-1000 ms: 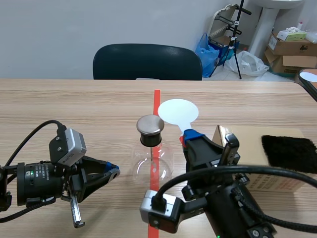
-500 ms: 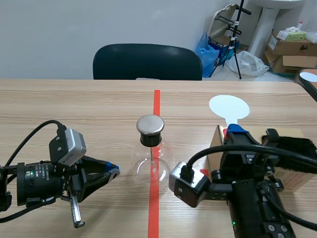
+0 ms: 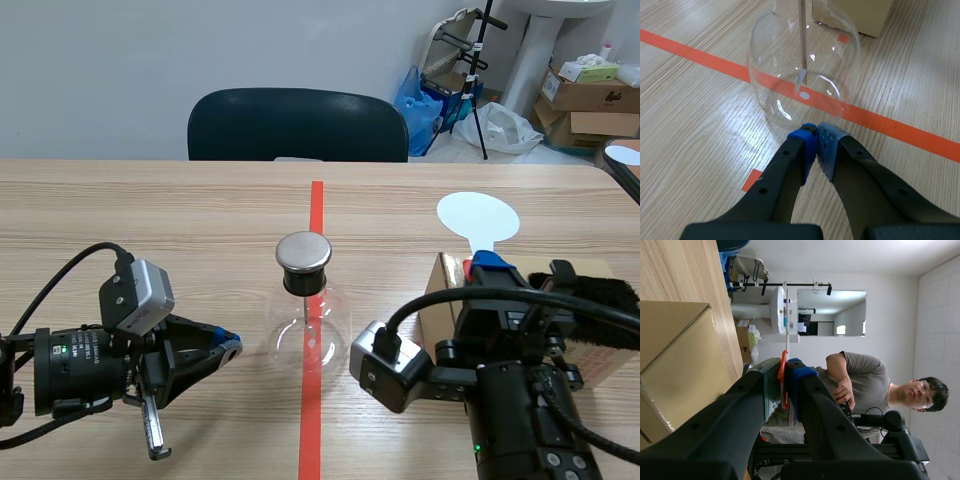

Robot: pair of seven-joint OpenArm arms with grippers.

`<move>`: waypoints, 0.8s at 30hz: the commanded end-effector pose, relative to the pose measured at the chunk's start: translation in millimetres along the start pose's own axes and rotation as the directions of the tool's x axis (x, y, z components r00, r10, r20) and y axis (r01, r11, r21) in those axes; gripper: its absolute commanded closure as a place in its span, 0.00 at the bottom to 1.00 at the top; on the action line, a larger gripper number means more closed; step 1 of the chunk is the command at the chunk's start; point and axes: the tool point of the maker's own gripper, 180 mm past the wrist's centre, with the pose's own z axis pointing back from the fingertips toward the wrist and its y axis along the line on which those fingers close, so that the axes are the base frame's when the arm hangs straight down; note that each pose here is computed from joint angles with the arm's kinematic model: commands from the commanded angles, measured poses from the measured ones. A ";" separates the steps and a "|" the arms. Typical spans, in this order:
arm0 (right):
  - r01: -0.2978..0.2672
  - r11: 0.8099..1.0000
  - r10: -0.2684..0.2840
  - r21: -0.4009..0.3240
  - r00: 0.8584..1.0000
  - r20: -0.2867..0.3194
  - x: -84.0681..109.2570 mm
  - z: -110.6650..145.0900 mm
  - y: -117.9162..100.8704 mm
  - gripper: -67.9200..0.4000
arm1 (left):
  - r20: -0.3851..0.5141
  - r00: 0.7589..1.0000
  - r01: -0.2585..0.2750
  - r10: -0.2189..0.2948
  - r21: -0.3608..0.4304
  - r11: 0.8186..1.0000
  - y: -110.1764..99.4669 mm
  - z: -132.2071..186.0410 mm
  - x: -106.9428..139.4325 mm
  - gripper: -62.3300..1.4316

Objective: Do the electroscope experiment

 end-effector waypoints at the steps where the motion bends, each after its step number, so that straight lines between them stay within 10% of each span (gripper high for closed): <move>1: -0.004 1.000 0.005 -0.027 1.000 0.015 -0.5 -3.8 -6.2 0.98 | 0.043 0.999 0.006 -0.006 0.003 1.000 3.6 -1.8 13.1 0.93; 12: -0.004 1.000 0.010 -0.027 0.976 0.217 36.1 0.4 -5.9 0.98 | 0.043 0.999 0.006 -0.006 0.003 1.000 3.6 -1.8 13.1 0.93; 24: -0.004 1.000 0.017 -0.027 0.871 0.491 85.3 19.3 -5.2 0.98 | 0.043 0.999 0.006 -0.006 0.003 1.000 3.6 -1.8 13.1 0.93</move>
